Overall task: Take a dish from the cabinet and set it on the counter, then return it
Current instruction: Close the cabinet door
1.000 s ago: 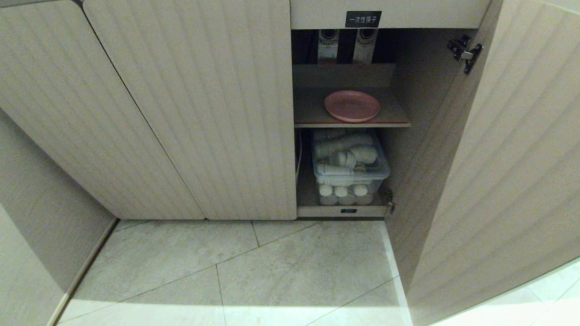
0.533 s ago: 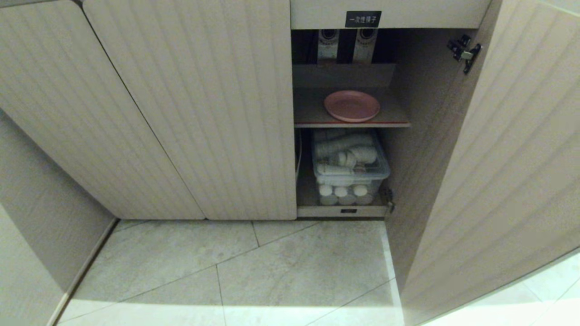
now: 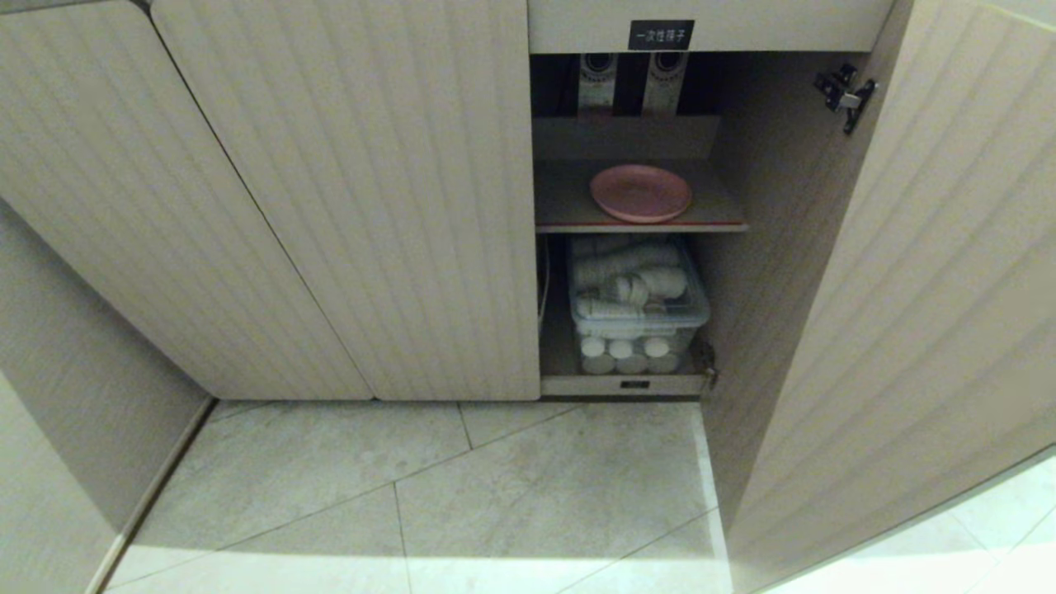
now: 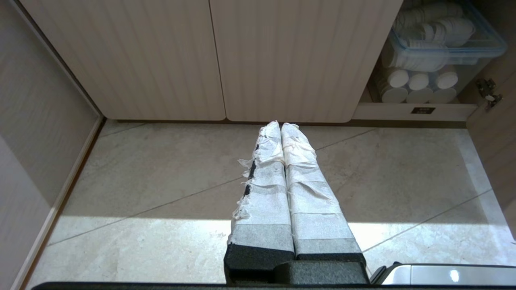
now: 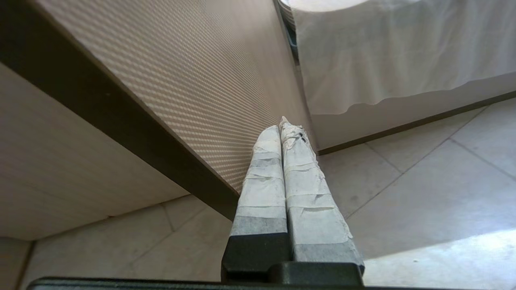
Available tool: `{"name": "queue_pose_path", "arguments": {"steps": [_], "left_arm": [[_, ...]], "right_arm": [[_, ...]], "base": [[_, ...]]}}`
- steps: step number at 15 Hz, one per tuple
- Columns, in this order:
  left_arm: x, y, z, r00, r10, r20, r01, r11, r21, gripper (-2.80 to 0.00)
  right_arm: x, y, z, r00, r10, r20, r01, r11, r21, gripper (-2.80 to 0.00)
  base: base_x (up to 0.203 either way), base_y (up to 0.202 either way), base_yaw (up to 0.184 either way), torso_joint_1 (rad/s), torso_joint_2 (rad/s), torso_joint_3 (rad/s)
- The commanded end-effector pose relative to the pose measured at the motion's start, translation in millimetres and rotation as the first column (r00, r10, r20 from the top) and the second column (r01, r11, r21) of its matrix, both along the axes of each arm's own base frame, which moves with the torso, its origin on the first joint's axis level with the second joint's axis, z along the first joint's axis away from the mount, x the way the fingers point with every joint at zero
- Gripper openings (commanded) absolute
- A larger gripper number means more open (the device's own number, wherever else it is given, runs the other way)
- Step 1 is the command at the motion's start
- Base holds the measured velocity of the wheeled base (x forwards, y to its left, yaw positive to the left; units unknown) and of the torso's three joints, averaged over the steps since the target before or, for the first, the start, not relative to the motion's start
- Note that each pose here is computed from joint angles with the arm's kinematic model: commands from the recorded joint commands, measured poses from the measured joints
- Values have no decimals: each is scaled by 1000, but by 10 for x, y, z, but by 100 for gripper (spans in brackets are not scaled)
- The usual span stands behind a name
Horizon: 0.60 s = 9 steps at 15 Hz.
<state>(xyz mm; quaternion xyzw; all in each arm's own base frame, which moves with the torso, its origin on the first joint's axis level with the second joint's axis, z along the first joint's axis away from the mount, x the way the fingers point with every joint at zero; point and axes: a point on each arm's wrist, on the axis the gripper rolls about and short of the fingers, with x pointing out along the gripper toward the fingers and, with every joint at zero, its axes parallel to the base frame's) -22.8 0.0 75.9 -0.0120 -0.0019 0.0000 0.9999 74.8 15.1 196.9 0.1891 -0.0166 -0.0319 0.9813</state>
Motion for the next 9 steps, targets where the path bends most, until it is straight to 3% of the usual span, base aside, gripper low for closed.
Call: {"name": "queue_pose_path", "arguments": {"steps": [1,5,9], "left_arm": [[0,0,0,1000,0,1,0,1000,-1,-280],[0,0,0,1000,0,0,0,1000,-1,-280],[0,0,0,1000,0,1,0,1000,-1,-280]], "right_arm": [[-4,6,5,1000,9,7,-9,999,36,-280],[32,40,-14,999,36,-11,-35,996,85,-280],[102,109,-66,995,83,-57,-78,993,87,-280]], "base": [[0,0,0,0,0,0],[0,0,0,0,0,0],[0,0,0,0,0,0]]}}
